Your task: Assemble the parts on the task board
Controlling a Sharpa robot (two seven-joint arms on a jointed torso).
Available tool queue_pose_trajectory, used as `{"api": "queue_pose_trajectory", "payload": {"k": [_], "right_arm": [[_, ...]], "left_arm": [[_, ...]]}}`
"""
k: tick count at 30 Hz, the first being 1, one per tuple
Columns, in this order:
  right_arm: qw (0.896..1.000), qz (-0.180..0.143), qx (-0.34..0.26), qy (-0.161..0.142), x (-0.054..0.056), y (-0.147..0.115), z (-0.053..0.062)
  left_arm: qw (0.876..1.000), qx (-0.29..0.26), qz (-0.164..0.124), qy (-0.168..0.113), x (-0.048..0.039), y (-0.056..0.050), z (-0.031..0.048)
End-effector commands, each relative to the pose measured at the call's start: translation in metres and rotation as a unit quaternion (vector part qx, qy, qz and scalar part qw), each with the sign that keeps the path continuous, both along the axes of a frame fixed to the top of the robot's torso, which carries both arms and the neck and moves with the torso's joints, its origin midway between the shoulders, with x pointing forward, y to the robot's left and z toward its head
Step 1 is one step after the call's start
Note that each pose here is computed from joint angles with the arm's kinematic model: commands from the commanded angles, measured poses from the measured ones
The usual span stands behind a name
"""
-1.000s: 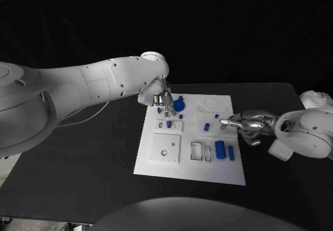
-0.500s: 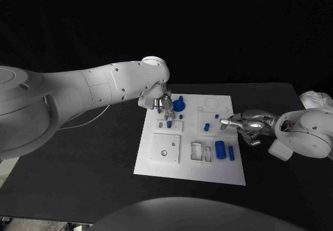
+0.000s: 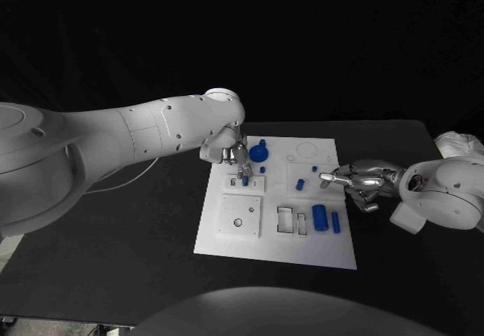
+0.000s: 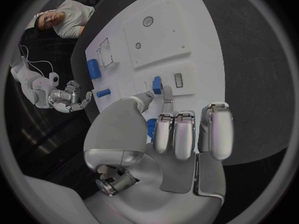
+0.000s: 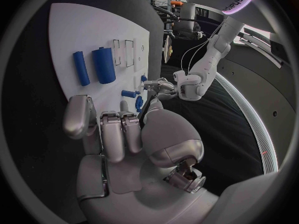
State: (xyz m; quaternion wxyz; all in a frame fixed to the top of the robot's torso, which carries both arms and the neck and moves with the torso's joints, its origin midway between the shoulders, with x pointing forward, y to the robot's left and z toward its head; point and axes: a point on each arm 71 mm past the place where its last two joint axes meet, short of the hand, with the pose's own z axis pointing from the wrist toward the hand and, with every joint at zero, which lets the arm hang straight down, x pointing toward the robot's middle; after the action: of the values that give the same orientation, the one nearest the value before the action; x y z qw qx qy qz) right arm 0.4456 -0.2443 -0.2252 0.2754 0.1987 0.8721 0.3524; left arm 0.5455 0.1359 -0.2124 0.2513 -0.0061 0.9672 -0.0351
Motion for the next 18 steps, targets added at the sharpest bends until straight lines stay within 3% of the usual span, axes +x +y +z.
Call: {"api": "queue_pose_trajectory", "payload": {"k": [1, 18], "right_arm": [[1.0, 0.009, 0.003, 0.003, -0.0013, 0.0015, -0.0002], [1.0, 0.007, 0.0, 0.005, -0.0009, 0.0003, -0.0008]], "left_arm": [[0.999, 0.029, 0.018, 0.001, -0.001, 0.0026, -0.0016], [1.0, 0.018, 0.023, 0.007, -0.004, 0.0025, -0.0059]]}}
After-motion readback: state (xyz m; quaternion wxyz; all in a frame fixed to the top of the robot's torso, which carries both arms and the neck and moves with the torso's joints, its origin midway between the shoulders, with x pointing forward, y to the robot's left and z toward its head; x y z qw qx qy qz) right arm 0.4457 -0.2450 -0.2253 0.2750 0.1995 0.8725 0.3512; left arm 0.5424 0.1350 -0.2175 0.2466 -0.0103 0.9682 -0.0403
